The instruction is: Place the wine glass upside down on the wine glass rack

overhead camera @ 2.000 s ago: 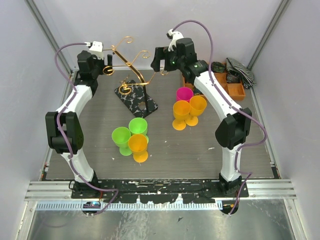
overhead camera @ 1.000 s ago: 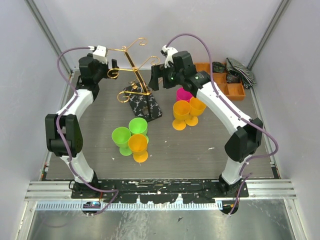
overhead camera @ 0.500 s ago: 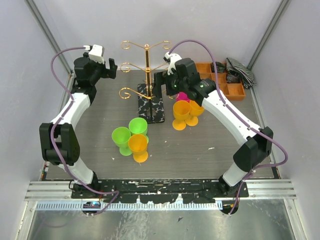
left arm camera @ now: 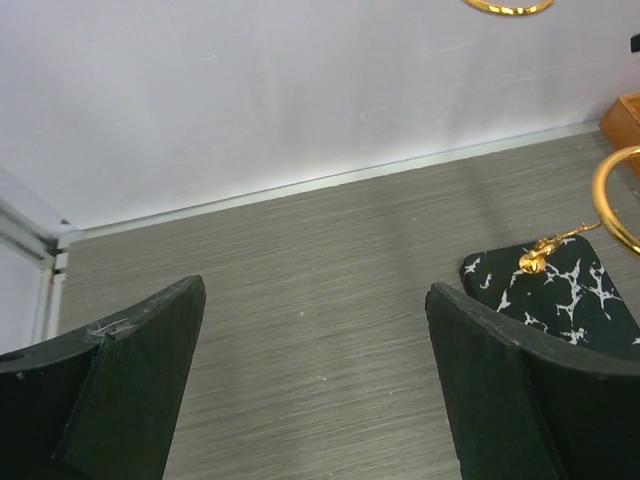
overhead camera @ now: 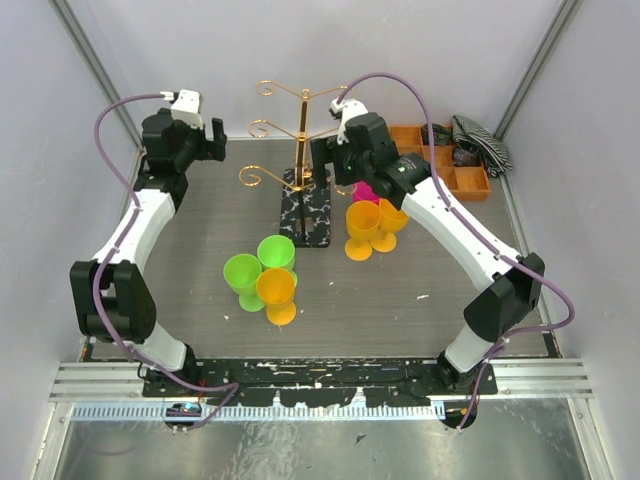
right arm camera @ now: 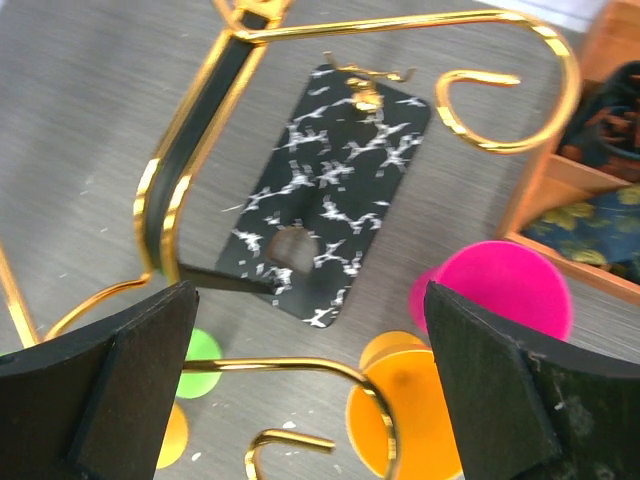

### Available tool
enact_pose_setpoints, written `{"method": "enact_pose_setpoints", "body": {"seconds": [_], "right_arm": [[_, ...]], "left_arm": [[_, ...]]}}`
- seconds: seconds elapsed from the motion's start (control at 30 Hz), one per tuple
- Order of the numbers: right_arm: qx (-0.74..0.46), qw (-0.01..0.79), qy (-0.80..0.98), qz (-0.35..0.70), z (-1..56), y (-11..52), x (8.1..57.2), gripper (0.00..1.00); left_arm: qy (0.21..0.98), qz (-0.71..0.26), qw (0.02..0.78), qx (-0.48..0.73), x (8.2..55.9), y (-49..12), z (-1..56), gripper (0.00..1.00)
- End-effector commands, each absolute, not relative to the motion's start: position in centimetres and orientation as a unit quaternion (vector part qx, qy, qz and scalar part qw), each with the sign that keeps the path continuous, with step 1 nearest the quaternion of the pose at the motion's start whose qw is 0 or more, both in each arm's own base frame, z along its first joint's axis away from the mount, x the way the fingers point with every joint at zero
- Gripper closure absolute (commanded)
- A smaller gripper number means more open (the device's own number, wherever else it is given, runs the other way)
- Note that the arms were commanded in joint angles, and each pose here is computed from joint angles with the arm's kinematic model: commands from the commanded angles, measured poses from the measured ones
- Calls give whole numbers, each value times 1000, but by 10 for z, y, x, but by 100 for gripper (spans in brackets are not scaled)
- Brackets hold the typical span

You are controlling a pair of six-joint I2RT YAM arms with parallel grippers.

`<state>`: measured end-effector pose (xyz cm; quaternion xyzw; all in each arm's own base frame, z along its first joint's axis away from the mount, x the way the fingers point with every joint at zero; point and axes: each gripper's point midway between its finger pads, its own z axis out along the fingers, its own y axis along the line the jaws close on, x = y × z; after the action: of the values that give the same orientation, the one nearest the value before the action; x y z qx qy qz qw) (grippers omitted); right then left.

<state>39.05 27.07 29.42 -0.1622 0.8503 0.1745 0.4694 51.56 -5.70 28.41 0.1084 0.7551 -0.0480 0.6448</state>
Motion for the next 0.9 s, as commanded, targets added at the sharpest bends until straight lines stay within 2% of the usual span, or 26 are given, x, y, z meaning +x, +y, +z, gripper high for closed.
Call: {"method": "enact_pose_setpoints", "body": {"seconds": [0.0, 0.13, 0.3, 0.47, 0.7, 0.87], "right_arm": [[-122, 514, 846, 75, 315, 227, 401, 0], [-91, 533, 839, 59, 322, 198, 406, 0], [-55, 522, 850, 35, 303, 149, 405, 0], [-31, 502, 864, 5, 274, 105, 390, 0], [-16, 476, 879, -16, 241, 72, 363, 8], [-14, 447, 894, -24, 212, 60, 355, 12]], "left_arm": [[746, -15, 662, 76, 496, -40, 319, 2], [744, 13, 667, 31, 482, -23, 342, 2], [735, 6, 678, 7, 462, -19, 373, 2], [731, -45, 681, 13, 444, -35, 400, 2], [723, -157, 673, 16, 421, -70, 419, 2], [718, -183, 671, 38, 412, -91, 420, 2]]}}
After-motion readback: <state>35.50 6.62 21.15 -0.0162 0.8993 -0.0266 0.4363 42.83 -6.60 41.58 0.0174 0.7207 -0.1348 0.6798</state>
